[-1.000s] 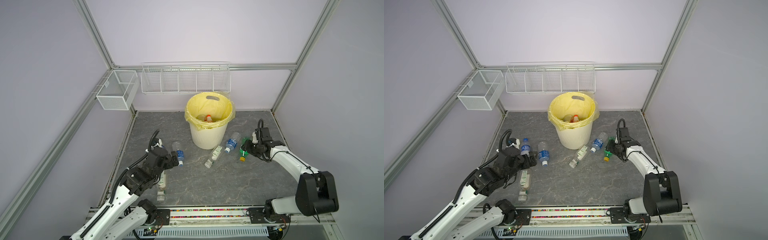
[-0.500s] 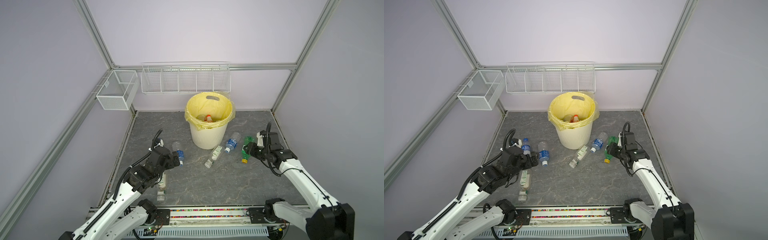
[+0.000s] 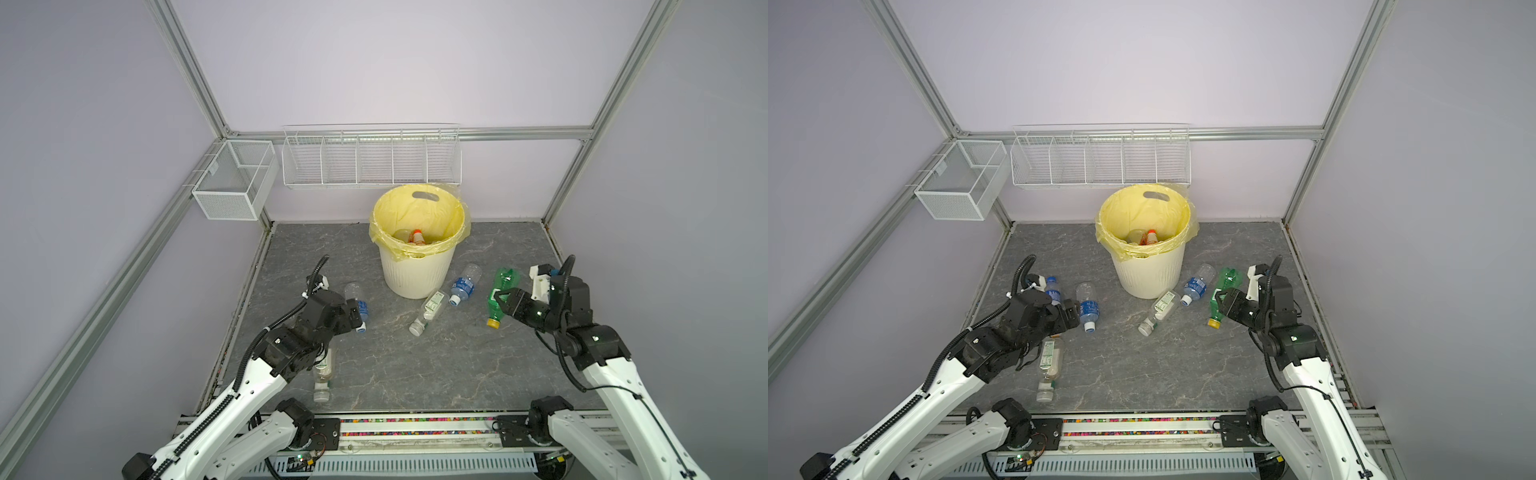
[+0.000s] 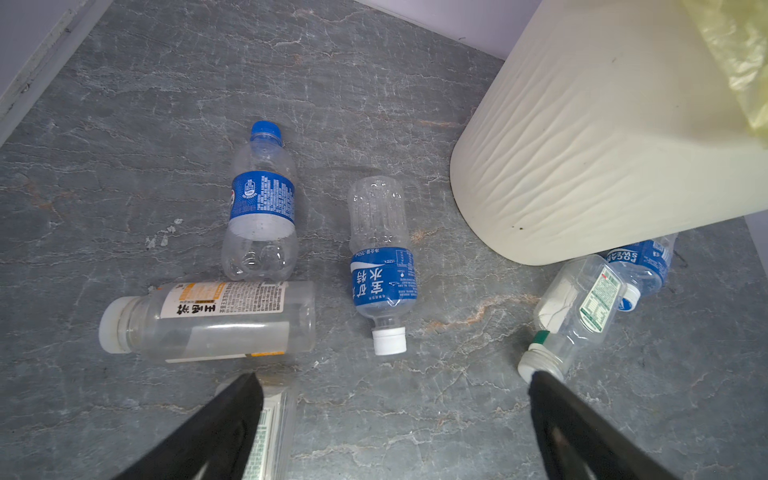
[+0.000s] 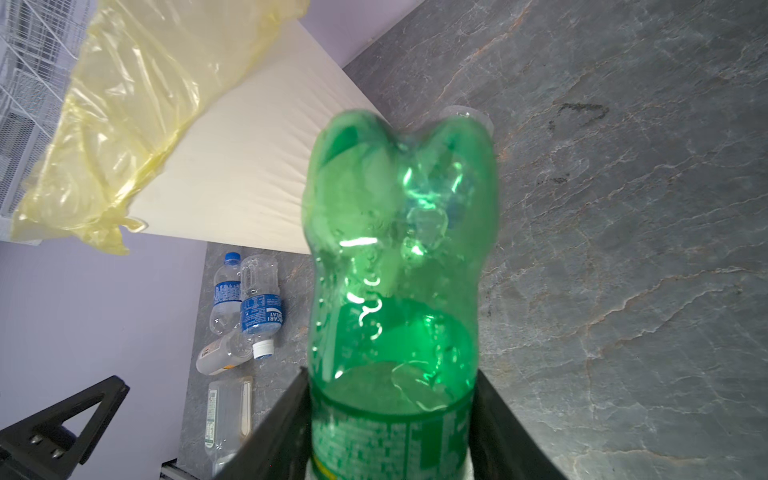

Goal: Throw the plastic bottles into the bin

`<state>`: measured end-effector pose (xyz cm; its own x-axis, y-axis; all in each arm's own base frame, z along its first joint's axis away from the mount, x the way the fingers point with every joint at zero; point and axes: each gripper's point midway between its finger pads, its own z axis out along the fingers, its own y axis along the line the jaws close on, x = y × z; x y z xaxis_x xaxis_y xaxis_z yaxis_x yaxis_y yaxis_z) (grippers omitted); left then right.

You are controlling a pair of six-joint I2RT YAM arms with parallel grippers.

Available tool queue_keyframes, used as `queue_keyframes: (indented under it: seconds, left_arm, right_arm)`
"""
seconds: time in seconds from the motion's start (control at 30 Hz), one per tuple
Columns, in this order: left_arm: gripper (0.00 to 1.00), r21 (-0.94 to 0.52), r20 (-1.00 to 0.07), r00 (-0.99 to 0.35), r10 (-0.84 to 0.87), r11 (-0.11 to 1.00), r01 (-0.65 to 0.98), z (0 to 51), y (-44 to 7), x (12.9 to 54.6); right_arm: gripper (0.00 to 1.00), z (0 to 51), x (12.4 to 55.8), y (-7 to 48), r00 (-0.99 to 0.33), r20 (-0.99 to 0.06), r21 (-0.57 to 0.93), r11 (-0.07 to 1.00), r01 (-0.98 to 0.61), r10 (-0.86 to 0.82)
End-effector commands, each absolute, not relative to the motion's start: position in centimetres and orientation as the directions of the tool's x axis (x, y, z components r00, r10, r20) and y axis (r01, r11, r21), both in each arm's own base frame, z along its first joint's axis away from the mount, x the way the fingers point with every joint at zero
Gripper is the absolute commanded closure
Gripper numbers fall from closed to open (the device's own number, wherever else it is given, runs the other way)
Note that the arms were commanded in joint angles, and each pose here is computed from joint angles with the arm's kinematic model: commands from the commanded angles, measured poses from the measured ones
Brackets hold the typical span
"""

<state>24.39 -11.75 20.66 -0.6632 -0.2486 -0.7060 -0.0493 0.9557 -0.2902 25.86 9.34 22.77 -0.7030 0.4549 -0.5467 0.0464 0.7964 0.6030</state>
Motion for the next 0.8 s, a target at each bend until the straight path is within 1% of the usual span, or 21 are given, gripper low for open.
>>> queue_keyframes:
  seconds: [0.0,0.03,0.17,0.5,0.63,0.77]
  left_arm:
    - [0.00,-0.297,-0.716,-0.644,-0.268,0.953,-0.067,21.4,-11.5,24.7]
    - [0.00,-0.295,-0.714,-0.647,-0.268,0.953,-0.068,21.3,-11.6,24.7]
    - [0.00,-0.307,-0.703,-0.657,-0.273,0.949,-0.066,20.7,-11.9,24.7]
    - [0.00,-0.300,-0.698,-0.665,-0.267,0.951,-0.068,20.1,-12.2,25.1]
    - [0.00,-0.297,-0.698,-0.666,-0.265,0.953,-0.068,20.0,-12.3,25.2]
    - [0.00,-0.288,-0.696,-0.671,-0.258,0.955,-0.069,19.8,-12.4,25.4]
  right_arm:
    - [0.45,24.9,25.5,10.1,-0.694,-0.552,0.642,0.767,0.001,0.462]
    - [0.45,26.4,25.5,10.2,-0.675,-0.574,0.646,0.763,-0.025,0.464]
    - [0.45,28.7,26.0,10.1,-0.630,-0.617,0.645,0.761,-0.062,0.472]
    - [0.45,35.5,27.7,11.4,-0.568,-0.691,0.643,0.739,-0.201,0.447]
    - [0.45,36.9,27.6,11.4,-0.541,-0.717,0.630,0.740,-0.236,0.439]
    - [0.45,37.0,27.0,11.4,-0.531,-0.732,0.619,0.743,-0.255,0.427]
